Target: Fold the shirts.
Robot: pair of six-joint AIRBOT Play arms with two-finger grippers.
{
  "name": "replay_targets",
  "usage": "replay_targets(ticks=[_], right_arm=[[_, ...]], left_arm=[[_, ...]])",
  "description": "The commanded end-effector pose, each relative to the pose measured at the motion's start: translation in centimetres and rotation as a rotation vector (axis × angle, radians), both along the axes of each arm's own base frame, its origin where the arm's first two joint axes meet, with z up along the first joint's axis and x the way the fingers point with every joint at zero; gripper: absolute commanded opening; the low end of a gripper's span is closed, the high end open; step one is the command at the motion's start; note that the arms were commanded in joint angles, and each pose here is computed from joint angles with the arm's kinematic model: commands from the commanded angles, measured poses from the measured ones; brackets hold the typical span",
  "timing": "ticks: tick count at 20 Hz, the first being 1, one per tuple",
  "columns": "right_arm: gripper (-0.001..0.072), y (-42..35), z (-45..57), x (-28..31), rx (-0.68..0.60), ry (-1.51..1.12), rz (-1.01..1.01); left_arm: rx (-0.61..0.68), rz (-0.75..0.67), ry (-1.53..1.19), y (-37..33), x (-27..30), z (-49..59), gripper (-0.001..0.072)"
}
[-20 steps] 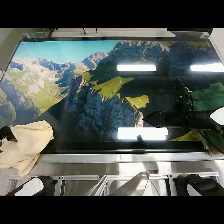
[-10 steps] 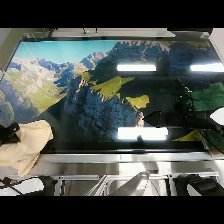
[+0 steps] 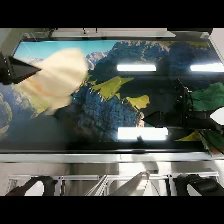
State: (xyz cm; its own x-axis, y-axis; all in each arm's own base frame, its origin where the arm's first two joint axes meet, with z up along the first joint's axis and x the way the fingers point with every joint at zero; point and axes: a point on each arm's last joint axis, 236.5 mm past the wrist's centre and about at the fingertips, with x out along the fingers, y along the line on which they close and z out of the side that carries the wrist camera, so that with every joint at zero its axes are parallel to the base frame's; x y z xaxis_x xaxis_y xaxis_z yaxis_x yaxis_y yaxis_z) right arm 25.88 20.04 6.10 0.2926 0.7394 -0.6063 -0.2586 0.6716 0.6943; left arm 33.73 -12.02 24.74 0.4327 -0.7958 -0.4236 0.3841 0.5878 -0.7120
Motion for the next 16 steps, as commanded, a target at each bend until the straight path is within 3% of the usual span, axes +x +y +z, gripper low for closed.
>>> replay_targets(ticks=[1,4,5,6,7,8,9,12,16], right_arm=[[0.0025,1.1,1.5,-0.3,0.087,0.022,-0.002],[0.0031,0.8,3.4,0.9,0.147,0.000,-0.044],[0.0099,0.4,3.7,1.4,0.149,-0.010,-0.059],[0.0343,-0.1,4.1,1.7,0.149,-0.018,-0.070],[0.0570,-0.5,4.3,2.0,0.142,-0.037,-0.070],[0.0596,-1.0,4.4,2.1,0.140,-0.044,-0.071],[0.0596,-1.5,4.4,2.0,0.142,-0.031,-0.073],[0.0596,-2.8,3.3,0.3,0.113,0.041,-0.032],[0.0596,-5.6,-2.0,-2.3,-0.090,0.140,0.014]], left_arm=[[0.036,-0.102,-0.102,-6.1,-3.6,2.2,0.0011],[0.035,-0.171,-0.014,-9.9,-5.1,-2.4,0.0019],[0.044,-0.175,0.012,-10.8,-5.2,-4.2,0.0054],[0.057,-0.172,0.036,-11.5,-5.0,-6.0,0.0339],[0.061,-0.164,0.057,-11.8,-4.6,-7.2,0.0422],[0.063,-0.163,0.082,-11.9,-4.2,-8.1,0.0656],[0.066,-0.166,0.107,-11.8,-3.8,-8.6,0.0718],[0.082,-0.226,0.248,-10.1,-4.3,-10.9,0.0716],[0.142,-0.302,0.529,-7.7,-9.6,-18.1,0.0717]])
